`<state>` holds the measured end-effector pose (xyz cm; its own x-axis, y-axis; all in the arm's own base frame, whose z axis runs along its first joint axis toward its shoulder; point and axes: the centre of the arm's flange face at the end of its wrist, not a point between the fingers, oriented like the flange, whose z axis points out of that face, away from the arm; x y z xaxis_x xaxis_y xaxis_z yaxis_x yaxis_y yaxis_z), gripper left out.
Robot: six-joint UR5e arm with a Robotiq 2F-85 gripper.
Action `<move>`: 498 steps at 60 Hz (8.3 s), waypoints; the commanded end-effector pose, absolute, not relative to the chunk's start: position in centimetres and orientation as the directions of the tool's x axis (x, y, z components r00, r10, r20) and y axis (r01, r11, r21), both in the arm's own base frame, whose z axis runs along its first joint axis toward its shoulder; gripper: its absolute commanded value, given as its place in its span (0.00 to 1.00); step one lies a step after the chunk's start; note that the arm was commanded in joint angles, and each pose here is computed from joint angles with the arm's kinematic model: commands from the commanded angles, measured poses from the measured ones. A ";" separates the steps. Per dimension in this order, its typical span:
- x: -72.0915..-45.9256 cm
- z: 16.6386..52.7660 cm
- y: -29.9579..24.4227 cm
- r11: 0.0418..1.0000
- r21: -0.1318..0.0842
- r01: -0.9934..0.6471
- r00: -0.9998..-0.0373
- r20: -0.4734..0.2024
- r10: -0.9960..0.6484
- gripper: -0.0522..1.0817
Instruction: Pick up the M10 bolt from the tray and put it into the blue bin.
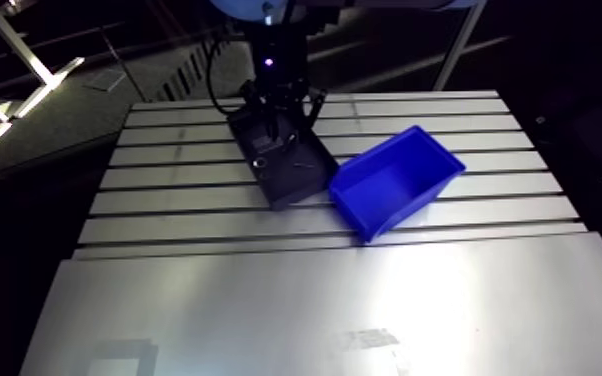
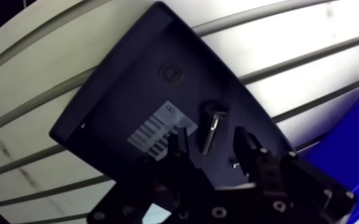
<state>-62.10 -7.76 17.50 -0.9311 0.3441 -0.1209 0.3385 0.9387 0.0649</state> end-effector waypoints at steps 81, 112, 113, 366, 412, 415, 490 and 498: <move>-61.9 16.7 -7.4 0.937 0.070 0.342 -0.930 -0.115 0.348 0.68; -61.9 16.6 -7.4 0.938 0.070 0.341 -0.931 -0.116 0.347 0.75; -61.9 16.6 -7.4 0.938 0.070 0.341 -0.931 -0.115 0.347 0.75; -49.9 31.6 7.4 0.903 -0.067 -0.426 -0.899 -0.086 -0.430 0.99; -49.3 24.8 8.2 0.906 -0.026 -0.423 -0.902 -0.085 -0.424 0.99; -49.3 24.1 8.3 0.906 -0.028 -0.422 -0.902 -0.093 -0.423 0.99; -50.3 18.8 8.6 0.908 -0.001 -0.419 -0.902 -0.116 -0.416 0.99; -50.3 18.3 8.6 0.907 -0.009 -0.420 -0.900 -0.123 -0.418 0.99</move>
<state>-50.24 8.66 18.83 -0.9006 -0.4184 -0.1176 -0.4210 0.9070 -0.0024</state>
